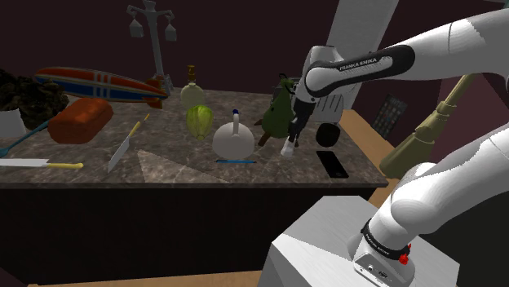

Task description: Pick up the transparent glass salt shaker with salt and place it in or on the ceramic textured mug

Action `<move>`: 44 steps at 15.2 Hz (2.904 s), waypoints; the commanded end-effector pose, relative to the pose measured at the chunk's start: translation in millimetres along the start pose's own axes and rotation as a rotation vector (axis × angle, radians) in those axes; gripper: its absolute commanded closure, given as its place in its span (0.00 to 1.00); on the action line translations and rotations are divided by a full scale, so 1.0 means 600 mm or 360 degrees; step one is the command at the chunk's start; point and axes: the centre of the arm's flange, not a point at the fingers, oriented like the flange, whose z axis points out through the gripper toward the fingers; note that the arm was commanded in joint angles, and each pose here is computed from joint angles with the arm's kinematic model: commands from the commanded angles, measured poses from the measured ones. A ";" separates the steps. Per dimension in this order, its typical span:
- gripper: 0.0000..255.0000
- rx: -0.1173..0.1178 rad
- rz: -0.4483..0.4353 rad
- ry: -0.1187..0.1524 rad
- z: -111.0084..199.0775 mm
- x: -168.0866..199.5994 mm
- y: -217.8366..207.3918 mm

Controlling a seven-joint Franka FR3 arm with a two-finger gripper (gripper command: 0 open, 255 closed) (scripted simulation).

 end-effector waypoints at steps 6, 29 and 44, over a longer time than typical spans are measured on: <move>1.00 0.0000 0.0000 -0.0001 -0.062 0.001 -0.006; 1.00 0.0000 0.0000 -0.0001 -0.228 -0.046 0.148; 1.00 0.0000 0.0000 -0.0001 -0.297 -0.132 0.446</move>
